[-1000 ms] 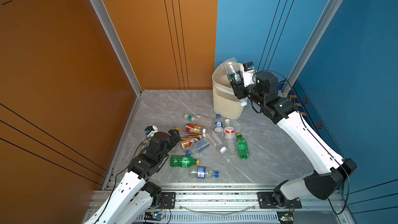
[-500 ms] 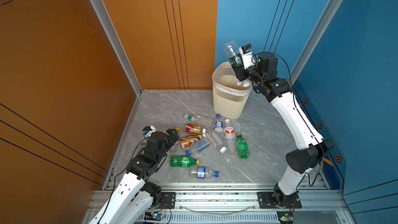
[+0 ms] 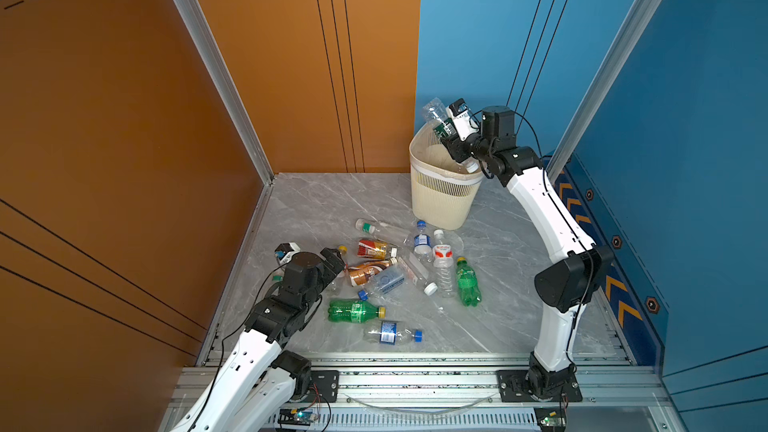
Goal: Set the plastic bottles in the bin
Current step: 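Carry the green-labelled bottle with the right gripper over the wastebasket, then open the right gripper to drop the bottle into the basket, then withdraw the right gripper while the left gripper reaches for the small clear bottle, then grasp the small clear bottle with green label in the left gripper, then lift the small bottle with the left gripper over the wastebasket, then open the left gripper to drop the small bottle into the basket, then lower the right gripper onto the clear green-capped bottle while the left gripper withdraws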
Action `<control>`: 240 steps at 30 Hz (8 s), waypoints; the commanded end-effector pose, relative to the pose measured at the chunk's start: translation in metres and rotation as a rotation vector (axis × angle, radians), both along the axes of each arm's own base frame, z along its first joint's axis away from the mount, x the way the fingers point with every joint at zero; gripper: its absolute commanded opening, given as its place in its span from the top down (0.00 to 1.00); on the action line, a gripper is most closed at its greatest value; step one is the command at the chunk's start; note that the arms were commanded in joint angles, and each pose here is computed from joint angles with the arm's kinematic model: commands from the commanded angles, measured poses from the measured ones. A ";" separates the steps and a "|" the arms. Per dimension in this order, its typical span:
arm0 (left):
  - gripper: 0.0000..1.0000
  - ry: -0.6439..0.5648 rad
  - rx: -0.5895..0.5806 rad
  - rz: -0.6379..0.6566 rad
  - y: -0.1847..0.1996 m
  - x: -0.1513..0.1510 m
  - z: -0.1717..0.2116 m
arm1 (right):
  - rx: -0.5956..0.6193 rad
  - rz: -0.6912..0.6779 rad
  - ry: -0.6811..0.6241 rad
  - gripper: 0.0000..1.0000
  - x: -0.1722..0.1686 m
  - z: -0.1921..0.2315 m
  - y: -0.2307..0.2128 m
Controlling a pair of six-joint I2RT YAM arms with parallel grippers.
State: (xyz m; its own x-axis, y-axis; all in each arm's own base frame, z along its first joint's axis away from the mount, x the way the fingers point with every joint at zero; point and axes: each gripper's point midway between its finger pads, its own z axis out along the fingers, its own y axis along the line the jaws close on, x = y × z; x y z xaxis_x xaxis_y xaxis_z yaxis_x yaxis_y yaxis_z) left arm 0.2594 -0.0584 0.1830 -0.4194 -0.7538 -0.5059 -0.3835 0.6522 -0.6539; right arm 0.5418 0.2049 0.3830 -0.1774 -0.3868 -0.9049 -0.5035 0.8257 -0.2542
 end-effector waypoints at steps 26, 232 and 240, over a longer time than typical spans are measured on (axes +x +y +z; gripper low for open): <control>0.02 0.032 0.030 -0.024 0.004 -0.004 -0.007 | 0.523 -0.214 0.032 0.00 -0.159 -0.008 -0.067; 0.02 -0.022 0.360 -0.190 0.024 0.008 0.007 | -0.088 0.072 0.607 0.16 -0.173 -0.216 0.123; 0.02 -0.019 0.343 -0.177 0.029 0.006 0.006 | -0.172 0.070 0.614 0.16 -0.150 -0.244 0.137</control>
State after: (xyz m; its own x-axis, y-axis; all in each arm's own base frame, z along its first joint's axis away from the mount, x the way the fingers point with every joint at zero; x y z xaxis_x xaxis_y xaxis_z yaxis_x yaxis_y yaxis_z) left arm 0.2694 -0.0298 0.1964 -0.4941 -0.4474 -0.7454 -0.2283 0.8941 -0.3854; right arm 0.3867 0.3436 0.1404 -0.6286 -0.5077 -0.5892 -0.6379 0.7699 0.0171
